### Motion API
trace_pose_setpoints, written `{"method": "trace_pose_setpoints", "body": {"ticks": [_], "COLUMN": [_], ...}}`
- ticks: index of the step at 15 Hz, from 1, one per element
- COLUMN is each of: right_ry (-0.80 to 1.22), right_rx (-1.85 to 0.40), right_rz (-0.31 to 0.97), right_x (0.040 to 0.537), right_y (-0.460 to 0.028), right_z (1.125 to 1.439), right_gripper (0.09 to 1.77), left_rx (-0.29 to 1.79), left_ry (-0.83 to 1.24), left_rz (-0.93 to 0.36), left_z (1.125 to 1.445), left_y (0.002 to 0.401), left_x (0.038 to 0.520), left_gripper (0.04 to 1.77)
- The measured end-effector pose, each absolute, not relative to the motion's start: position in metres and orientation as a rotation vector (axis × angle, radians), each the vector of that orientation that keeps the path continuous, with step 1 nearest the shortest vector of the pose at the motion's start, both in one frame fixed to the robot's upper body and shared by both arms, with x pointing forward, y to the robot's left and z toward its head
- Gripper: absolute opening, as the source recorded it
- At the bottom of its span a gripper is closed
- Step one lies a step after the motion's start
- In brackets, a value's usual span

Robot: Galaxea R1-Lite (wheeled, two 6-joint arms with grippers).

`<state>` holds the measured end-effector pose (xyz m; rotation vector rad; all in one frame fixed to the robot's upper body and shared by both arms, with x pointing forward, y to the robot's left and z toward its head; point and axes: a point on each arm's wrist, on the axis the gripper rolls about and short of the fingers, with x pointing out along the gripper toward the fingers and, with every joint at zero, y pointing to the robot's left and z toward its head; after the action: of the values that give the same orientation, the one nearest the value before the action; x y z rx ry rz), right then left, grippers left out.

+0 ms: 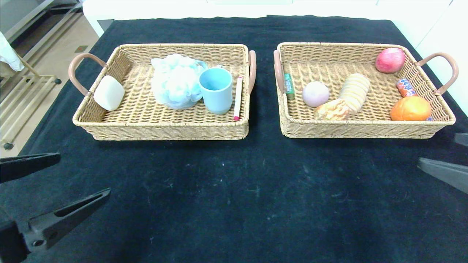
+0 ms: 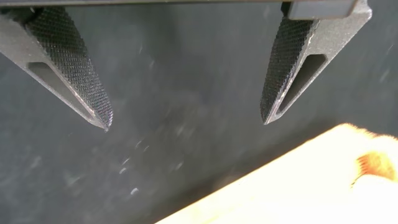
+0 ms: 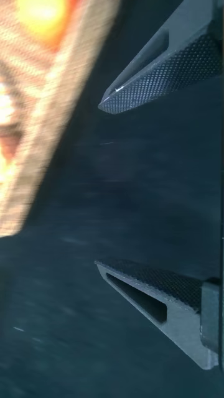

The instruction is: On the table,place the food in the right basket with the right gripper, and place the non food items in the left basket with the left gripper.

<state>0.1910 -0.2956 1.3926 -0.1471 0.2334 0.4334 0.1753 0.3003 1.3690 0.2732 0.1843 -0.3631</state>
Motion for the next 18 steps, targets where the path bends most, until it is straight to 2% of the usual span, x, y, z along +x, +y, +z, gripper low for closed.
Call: {"method": "trace_pose_setpoints", "body": {"ticks": [5, 9, 12, 18], "right_ry": [0.233, 0.162, 0.157, 0.166], "right_rx": [-0.111, -0.071, -0.041, -0.032], "right_rz": [0.363, 0.248, 0.208, 0.2], "right_x": [0.106, 0.05, 0.023, 0.007], "right_y": [-0.331, -0.339, -0.336, -0.334], "right_z": [1.393, 1.387, 1.364, 1.307], "right_gripper": [1.7, 1.7, 1.7, 1.7], "left_rx": [0.257, 0.229, 0.223, 0.215], "left_ry": [0.186, 0.126, 0.079, 0.041], "left_rz": [-0.265, -0.263, -0.262, -0.322], "left_z": [1.376, 1.38, 1.37, 1.337], "left_y": [0.327, 0.336, 0.336, 0.33], "left_x": [0.117, 0.059, 0.028, -0.002], "left_gripper": [1.72, 1.72, 1.72, 1.72]}}
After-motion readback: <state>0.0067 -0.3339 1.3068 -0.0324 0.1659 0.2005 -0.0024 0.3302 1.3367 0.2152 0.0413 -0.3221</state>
